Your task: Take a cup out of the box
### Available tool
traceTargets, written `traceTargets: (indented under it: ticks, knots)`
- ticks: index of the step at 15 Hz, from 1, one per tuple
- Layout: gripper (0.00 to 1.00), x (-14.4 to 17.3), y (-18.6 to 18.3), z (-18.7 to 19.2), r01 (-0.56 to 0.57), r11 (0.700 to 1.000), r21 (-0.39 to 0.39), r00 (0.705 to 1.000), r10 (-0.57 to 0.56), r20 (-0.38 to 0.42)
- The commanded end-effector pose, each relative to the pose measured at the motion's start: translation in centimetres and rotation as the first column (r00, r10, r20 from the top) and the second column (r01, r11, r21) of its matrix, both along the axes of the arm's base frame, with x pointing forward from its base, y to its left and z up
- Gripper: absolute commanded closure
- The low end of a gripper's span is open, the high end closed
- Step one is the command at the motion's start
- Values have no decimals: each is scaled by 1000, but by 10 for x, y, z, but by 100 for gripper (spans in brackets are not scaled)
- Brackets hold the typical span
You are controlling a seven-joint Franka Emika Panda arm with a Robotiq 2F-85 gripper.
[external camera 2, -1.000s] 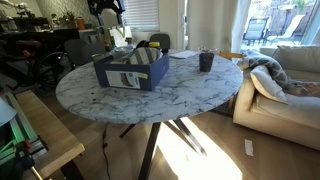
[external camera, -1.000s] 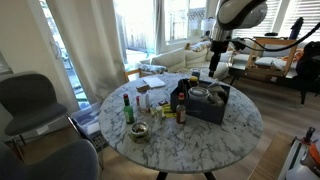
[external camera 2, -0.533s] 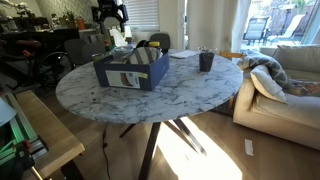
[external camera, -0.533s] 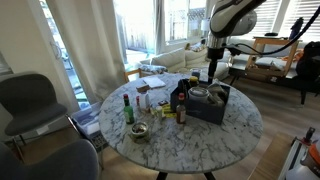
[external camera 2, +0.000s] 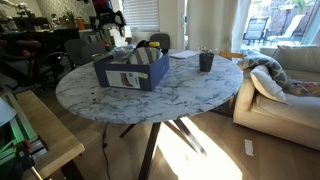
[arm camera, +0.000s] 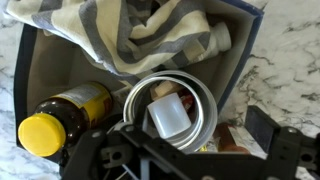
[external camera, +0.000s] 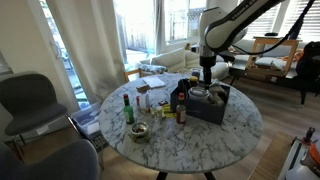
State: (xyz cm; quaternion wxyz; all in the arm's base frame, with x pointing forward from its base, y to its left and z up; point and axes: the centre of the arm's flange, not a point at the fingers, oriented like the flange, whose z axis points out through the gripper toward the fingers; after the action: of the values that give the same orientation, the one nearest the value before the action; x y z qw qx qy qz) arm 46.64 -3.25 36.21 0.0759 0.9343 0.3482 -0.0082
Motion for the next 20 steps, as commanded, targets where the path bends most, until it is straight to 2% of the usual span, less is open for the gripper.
traceTargets:
  ticks: [1, 5, 6, 8, 16, 17, 20]
  knots:
    - [0, 1, 2, -3, -20, 1000, 24, 1000, 20, -4]
    - [1, 8, 11, -16, -13, 997, 82, 996, 6, 88]
    - [21, 10, 11, -18, -6, 996, 86, 995, -3, 102]
    - [32, 12, 13, -22, -7, 995, 98, 994, -4, 109]
    - [94, 5, 22, -29, -22, 996, 85, 997, 16, 76]
    - [99, 5, 21, -31, -20, 996, 84, 997, 14, 71]
    - [99, 4, 18, -38, -8, 997, 83, 998, 3, 57]
